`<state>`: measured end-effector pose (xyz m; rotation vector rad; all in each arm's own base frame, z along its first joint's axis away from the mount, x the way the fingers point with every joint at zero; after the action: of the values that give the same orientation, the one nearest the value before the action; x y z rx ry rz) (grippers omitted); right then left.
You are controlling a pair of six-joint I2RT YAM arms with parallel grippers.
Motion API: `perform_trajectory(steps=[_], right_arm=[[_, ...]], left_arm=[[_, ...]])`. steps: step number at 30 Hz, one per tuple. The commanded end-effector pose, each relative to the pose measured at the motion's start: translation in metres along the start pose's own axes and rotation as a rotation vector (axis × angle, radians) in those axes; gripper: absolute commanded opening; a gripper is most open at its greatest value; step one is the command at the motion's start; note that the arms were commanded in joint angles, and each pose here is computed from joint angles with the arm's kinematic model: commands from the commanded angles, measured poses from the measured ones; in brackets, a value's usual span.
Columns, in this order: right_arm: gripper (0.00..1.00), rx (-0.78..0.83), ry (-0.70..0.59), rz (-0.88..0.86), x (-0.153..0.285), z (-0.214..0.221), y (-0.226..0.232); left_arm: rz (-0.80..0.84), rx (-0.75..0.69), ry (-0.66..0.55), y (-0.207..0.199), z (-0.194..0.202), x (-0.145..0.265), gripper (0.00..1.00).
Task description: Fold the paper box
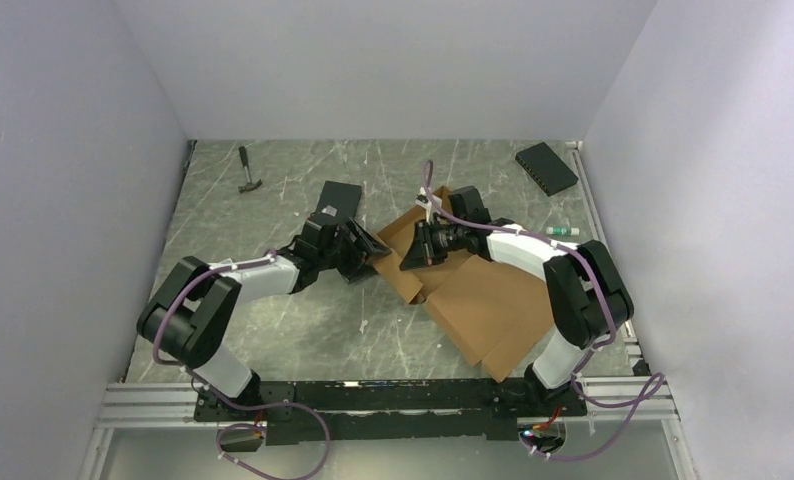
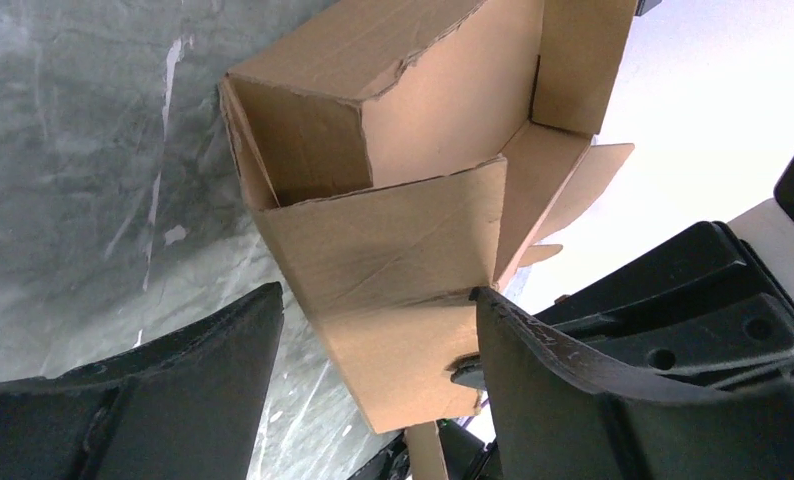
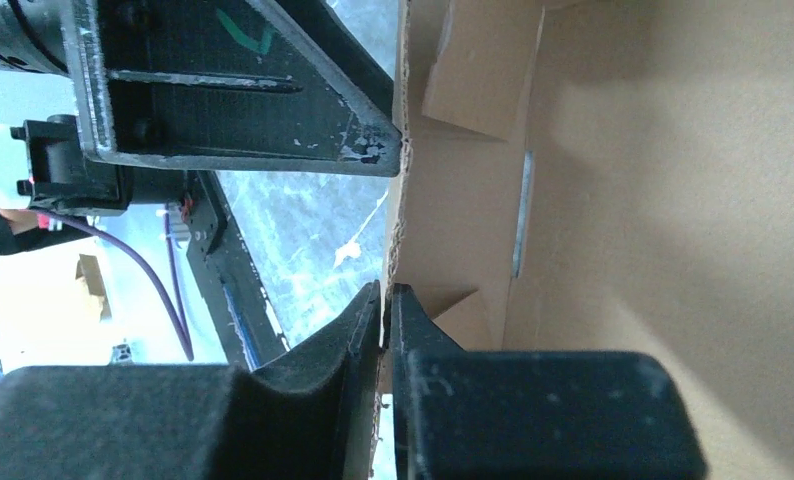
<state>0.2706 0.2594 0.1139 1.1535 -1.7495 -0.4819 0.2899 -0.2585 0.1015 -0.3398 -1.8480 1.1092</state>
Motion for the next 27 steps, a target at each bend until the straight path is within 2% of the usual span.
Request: perform_trajectory(steps=[1, 7, 14, 22, 25, 27], right_arm=[[0.16, 0.078, -0.046, -0.032, 0.006, -0.021, 0.014], [0.33, 0.140, -0.059, -0.008, 0.016, -0.028, 0.016], [0.54, 0.346, -0.092, 0.065, 0.043, -0.045, 0.020], [0.55, 0.435, -0.187, 0.283, 0.088, -0.068, -0.009], [0.56, 0.450, -0.173, 0.270, 0.092, -0.064, -0.011], [0.56, 0.491, -0.130, 0.177, 0.087, -0.054, -0.003]], left_arm=[[0.058, 0.042, -0.046, -0.017, -0.011, -0.013, 0.73], [0.053, 0.046, -0.049, -0.022, -0.014, -0.020, 0.71], [0.013, 0.051, -0.039, -0.021, -0.016, -0.025, 0.69], [-0.119, 0.065, 0.043, -0.017, -0.011, -0.038, 0.66], [-0.191, 0.056, 0.081, -0.015, -0.005, -0.043, 0.66], [-0.220, 0.045, 0.091, -0.016, -0.004, -0.045, 0.64]])
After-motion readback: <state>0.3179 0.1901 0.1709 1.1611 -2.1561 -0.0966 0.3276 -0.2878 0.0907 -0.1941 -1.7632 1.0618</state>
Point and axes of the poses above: each gripper's point midway between its finger pads, its own x axis back along the fingers, its own y axis along the line the jaws close on, z = x × y, the point moved 3 cm from there along x, back along the fingers, and after that the axes turned 3 degrees about -x, right-handed, at the moved point
